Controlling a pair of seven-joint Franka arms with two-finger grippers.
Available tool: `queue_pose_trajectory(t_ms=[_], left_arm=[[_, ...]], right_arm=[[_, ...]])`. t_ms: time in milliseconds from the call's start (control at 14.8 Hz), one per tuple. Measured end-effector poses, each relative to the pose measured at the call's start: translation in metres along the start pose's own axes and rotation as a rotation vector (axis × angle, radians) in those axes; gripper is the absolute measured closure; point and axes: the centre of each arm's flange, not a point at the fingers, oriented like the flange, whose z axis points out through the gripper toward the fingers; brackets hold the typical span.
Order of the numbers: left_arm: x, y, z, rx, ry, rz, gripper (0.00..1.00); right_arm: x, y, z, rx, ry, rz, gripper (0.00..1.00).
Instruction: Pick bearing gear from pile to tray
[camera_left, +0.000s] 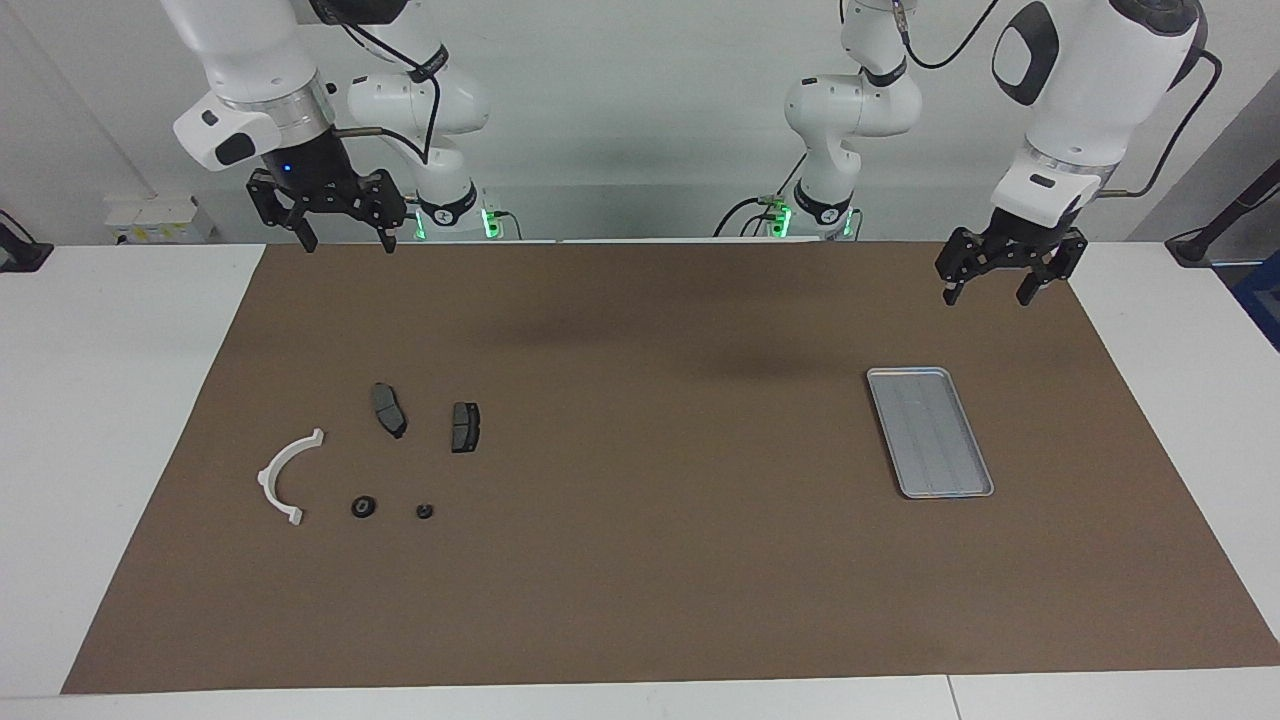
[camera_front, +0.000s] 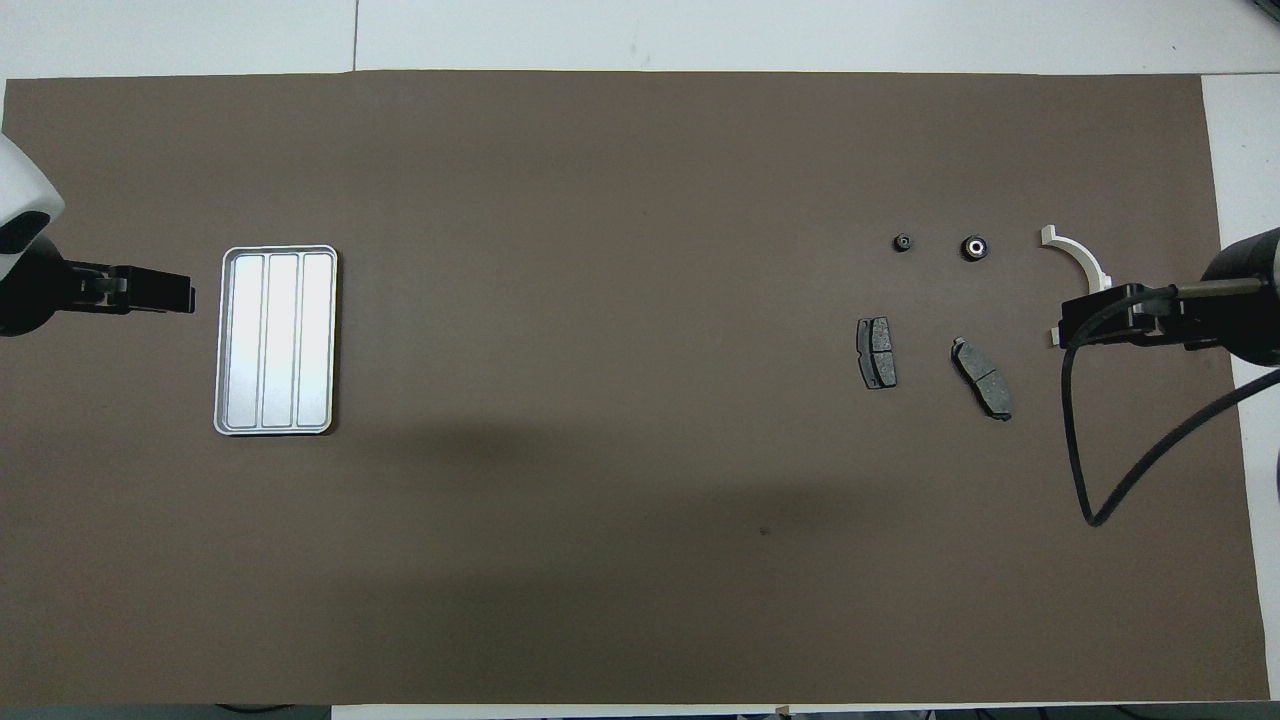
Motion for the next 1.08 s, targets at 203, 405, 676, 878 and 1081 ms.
queue_pose_trajectory(t_ms=[203, 405, 676, 878, 1081], left_arm=[[-0.0006, -0.0006, -0.0017, 0.000, 0.004, 0.000, 0.00], [-0.0009, 0.0000, -0.0027, 0.000, 0.006, 0.001, 0.00], [-0.0005, -0.0009, -0.0030, 0.000, 0.009, 0.000, 0.00], [-0.0003, -0.0025, -0.0028, 0.000, 0.012, -0.003, 0.00], [-0.0011, -0.0045, -0.0009, 0.000, 0.008, -0.004, 0.00]], right_arm=[[0.0000, 0.0001, 0.0000, 0.000, 0.000, 0.000, 0.00], [0.0000, 0.0004, 0.0000, 0.000, 0.000, 0.001, 0.00], [0.0005, 0.0044, -0.0001, 0.001, 0.000, 0.008, 0.00], [0.0006, 0.0090, -0.0009, 0.002, 0.002, 0.016, 0.00], [0.0000, 0.0090, -0.0018, 0.002, 0.003, 0.009, 0.00]])
